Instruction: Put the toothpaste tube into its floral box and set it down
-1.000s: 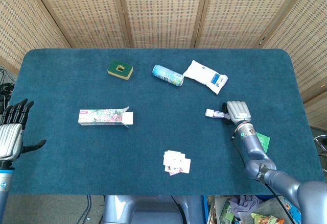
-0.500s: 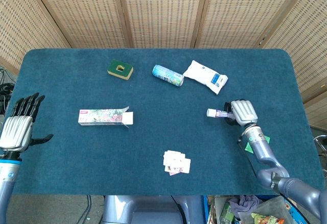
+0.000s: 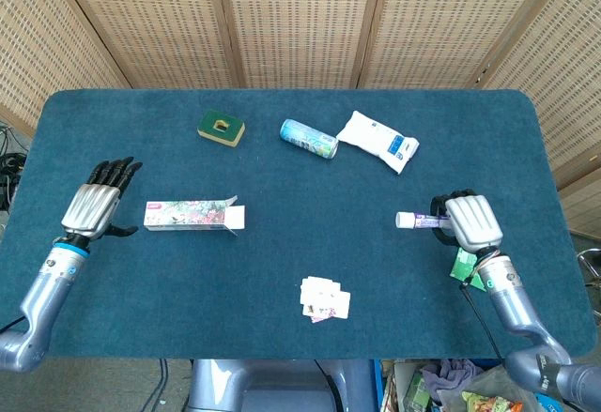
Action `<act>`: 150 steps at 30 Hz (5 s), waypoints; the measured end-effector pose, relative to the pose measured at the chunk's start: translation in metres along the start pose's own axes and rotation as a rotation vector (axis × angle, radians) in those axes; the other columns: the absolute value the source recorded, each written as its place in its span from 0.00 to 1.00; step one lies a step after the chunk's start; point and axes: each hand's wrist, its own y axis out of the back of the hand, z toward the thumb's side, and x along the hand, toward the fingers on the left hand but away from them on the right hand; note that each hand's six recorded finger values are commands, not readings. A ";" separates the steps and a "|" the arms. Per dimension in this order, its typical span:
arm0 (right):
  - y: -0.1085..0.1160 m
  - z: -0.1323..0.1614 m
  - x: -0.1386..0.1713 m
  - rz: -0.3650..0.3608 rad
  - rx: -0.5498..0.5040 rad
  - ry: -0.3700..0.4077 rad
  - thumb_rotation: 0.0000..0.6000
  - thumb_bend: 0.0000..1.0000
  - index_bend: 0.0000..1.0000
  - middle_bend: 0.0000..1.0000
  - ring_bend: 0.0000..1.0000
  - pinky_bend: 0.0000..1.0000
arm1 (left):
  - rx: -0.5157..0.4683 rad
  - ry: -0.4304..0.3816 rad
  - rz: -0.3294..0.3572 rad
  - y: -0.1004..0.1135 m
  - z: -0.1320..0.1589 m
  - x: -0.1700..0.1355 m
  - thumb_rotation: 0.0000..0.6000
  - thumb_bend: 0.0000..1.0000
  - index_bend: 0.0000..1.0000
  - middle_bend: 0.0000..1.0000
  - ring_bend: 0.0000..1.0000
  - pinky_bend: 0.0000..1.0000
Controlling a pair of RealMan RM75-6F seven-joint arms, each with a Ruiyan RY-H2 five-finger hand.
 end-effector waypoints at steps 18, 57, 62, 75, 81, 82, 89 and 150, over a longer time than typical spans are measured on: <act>0.005 -0.011 0.023 0.008 0.053 -0.047 1.00 0.51 0.59 0.58 0.44 0.34 | 0.016 -0.108 -0.141 -0.074 0.058 0.057 1.00 0.09 0.25 0.25 0.26 0.31; 0.051 0.037 0.047 -0.050 0.074 -0.007 1.00 0.52 0.59 0.59 0.44 0.34 | 0.177 -0.743 0.079 0.064 0.222 0.113 1.00 0.32 0.56 0.52 0.50 0.51; 0.058 0.042 0.045 -0.063 0.081 -0.028 1.00 0.53 0.59 0.59 0.44 0.36 | 0.215 -0.783 0.064 0.064 0.246 0.126 1.00 0.32 0.56 0.52 0.50 0.51; 0.056 0.062 0.037 -0.049 0.088 -0.069 1.00 0.53 0.59 0.59 0.45 0.37 | 0.157 -0.859 0.032 0.045 0.311 0.136 1.00 0.32 0.56 0.52 0.50 0.51; 0.054 0.070 0.029 -0.052 0.094 -0.076 1.00 0.53 0.59 0.59 0.45 0.37 | 0.144 -0.881 0.033 0.043 0.330 0.132 1.00 0.32 0.56 0.52 0.50 0.51; 0.054 0.071 0.029 -0.052 0.095 -0.077 1.00 0.53 0.59 0.59 0.45 0.38 | 0.151 -0.883 0.035 0.043 0.332 0.131 1.00 0.32 0.56 0.52 0.50 0.51; 0.054 0.078 0.031 -0.052 0.098 -0.070 1.00 0.53 0.59 0.59 0.45 0.38 | 0.170 -0.885 0.026 0.044 0.348 0.127 1.00 0.32 0.56 0.52 0.50 0.51; 0.063 0.111 0.034 -0.146 0.427 -0.065 1.00 0.27 0.15 0.17 0.23 0.31 | -0.407 -0.760 -0.132 0.032 0.396 0.120 1.00 0.32 0.56 0.52 0.50 0.51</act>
